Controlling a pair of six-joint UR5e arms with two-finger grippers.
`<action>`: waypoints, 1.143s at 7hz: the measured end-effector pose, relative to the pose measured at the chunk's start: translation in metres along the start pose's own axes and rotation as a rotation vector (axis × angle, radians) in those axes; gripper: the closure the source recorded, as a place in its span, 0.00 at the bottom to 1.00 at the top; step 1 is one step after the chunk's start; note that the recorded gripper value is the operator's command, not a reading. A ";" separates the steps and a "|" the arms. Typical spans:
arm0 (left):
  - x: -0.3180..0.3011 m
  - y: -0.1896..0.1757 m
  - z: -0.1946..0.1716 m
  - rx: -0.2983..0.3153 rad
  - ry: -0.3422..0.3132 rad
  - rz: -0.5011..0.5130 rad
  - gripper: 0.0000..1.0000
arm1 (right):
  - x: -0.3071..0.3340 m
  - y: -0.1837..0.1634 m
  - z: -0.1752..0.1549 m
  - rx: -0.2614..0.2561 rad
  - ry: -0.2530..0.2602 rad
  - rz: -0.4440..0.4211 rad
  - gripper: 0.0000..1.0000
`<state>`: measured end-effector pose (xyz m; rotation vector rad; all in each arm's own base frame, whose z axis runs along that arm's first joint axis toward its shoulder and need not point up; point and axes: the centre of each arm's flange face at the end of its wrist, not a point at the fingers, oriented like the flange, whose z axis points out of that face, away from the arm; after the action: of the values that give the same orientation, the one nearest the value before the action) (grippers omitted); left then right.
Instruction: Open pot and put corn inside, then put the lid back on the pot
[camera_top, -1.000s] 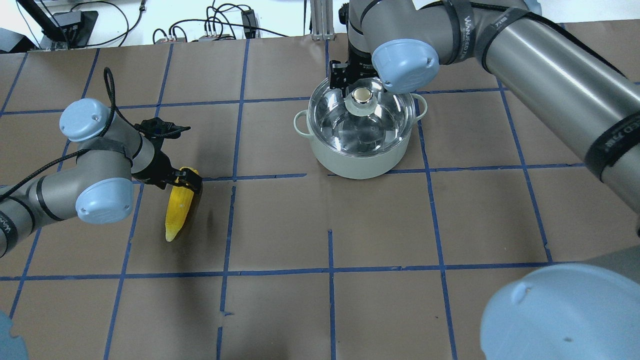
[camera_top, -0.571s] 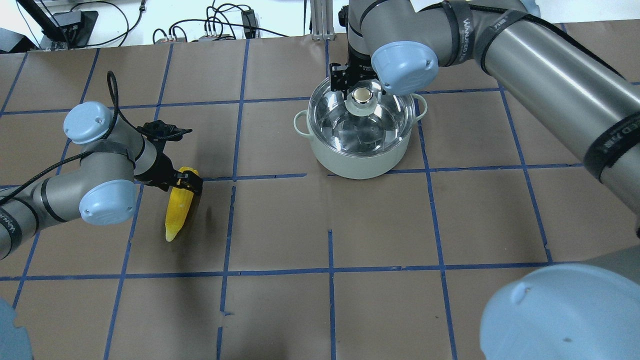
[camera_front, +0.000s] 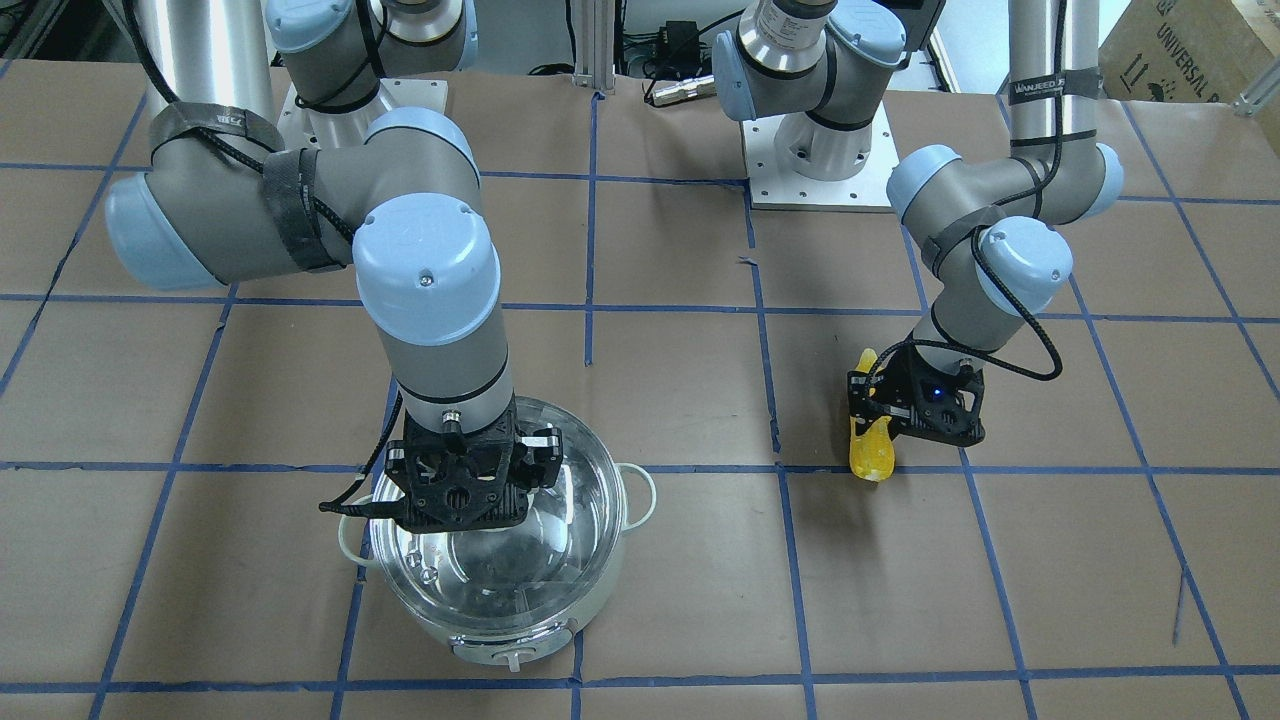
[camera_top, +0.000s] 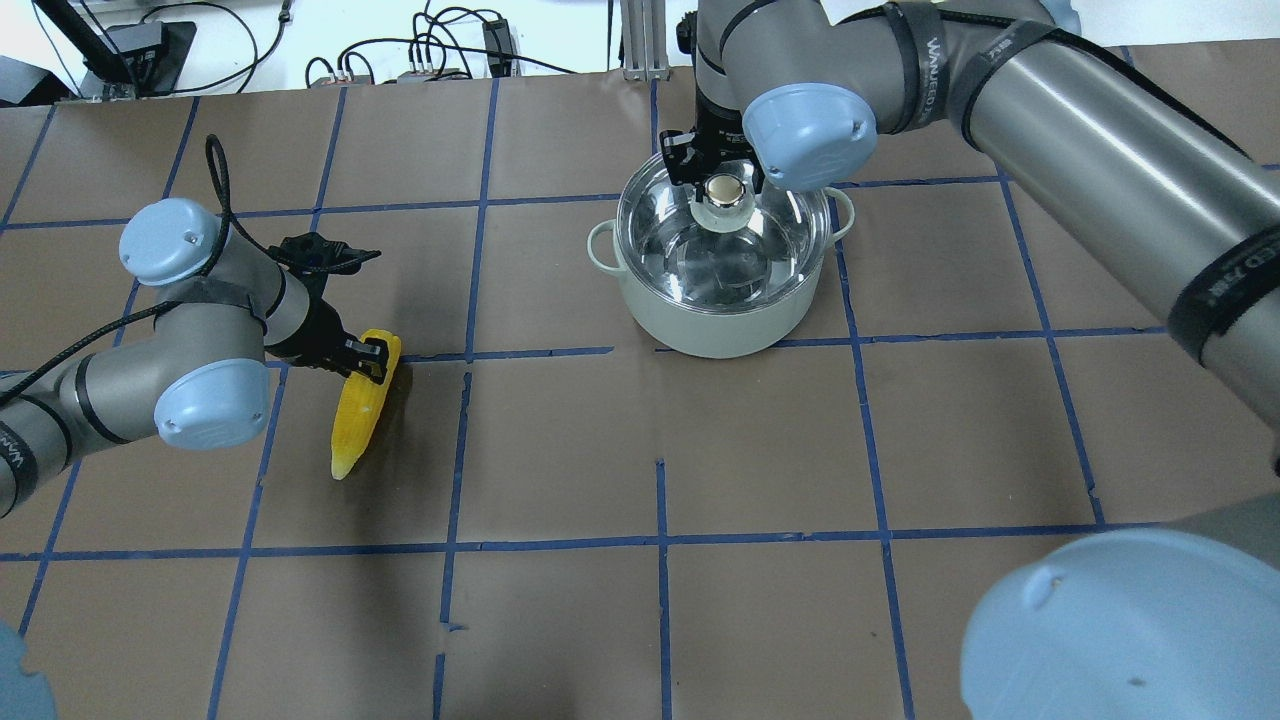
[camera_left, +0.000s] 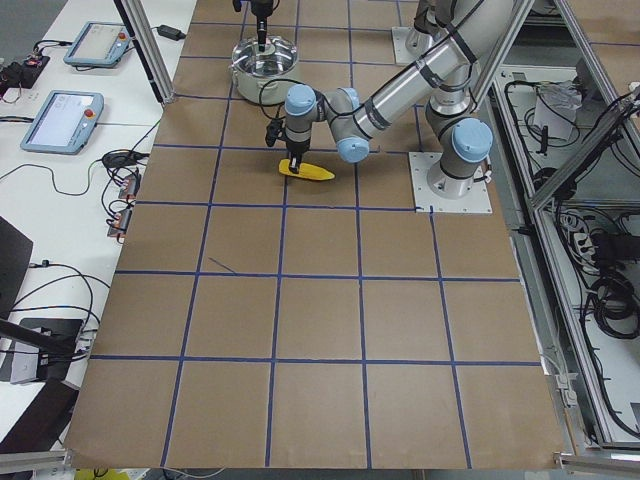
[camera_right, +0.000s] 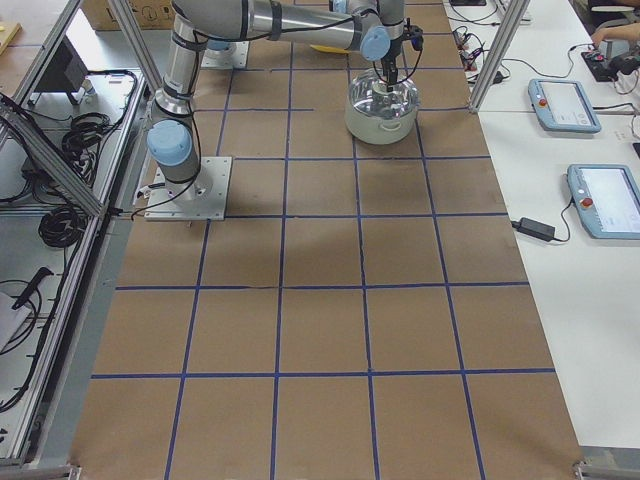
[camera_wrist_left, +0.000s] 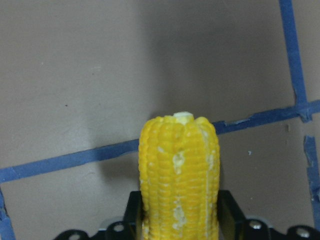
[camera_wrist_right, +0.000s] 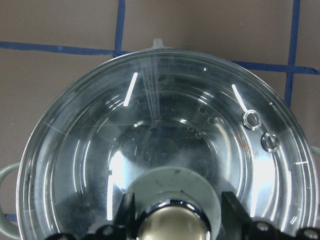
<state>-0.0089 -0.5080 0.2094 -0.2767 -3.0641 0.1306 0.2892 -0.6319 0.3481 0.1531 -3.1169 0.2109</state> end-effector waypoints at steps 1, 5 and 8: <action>-0.001 -0.002 -0.016 0.005 -0.026 -0.012 0.98 | 0.000 0.000 0.000 0.000 -0.001 -0.001 0.71; 0.001 -0.027 -0.090 -0.058 -0.038 -0.149 0.97 | 0.000 -0.002 -0.005 0.004 -0.003 -0.002 0.73; 0.021 -0.061 -0.164 -0.122 -0.009 -0.239 0.94 | 0.001 -0.013 -0.046 0.001 -0.001 -0.008 0.73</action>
<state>-0.0286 -0.5515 0.3794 0.0860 -3.0876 -0.0673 0.2895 -0.6387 0.3959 0.1657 -3.1169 0.2125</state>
